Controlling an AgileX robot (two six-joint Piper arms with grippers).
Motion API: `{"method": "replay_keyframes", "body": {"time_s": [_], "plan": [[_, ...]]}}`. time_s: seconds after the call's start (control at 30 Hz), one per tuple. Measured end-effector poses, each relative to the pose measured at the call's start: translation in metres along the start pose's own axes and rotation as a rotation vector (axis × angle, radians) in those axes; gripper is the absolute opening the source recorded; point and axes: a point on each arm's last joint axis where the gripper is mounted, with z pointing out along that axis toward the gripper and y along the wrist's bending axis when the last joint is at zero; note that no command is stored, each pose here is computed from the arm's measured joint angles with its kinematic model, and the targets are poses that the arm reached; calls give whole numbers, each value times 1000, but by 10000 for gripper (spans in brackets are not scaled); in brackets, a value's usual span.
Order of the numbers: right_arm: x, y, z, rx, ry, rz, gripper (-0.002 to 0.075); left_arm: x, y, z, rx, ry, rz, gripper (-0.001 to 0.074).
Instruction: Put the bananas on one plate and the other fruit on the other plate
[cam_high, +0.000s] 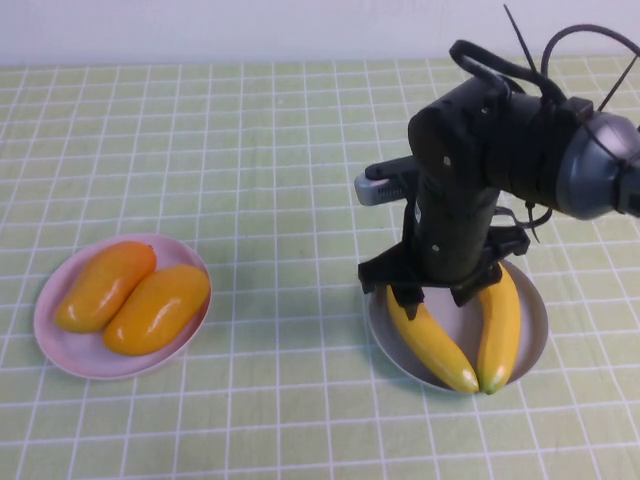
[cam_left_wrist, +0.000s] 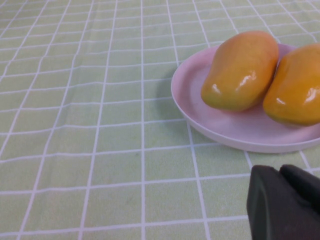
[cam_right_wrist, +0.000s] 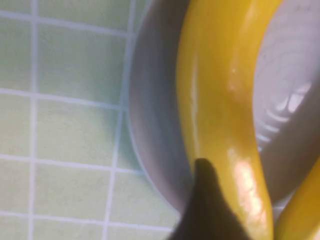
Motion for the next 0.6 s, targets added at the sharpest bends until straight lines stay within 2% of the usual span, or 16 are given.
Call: {"method": "replay_keyframes", "body": {"time_s": [0.23, 0.27, 0.37, 0.6], "plan": [[10, 1, -37, -107, -44, -77, 73, 0, 0, 0, 0, 0, 0, 2], [14, 1, -43, -111, -55, -88, 48, 0, 0, 0, 0, 0, 0, 2], [35, -4, -71, -134, -106, -118, 3, 0, 0, 0, 0, 0, 0, 2], [100, -28, -137, -227, -226, -167, -13, 0, 0, 0, 0, 0, 0, 2]]}}
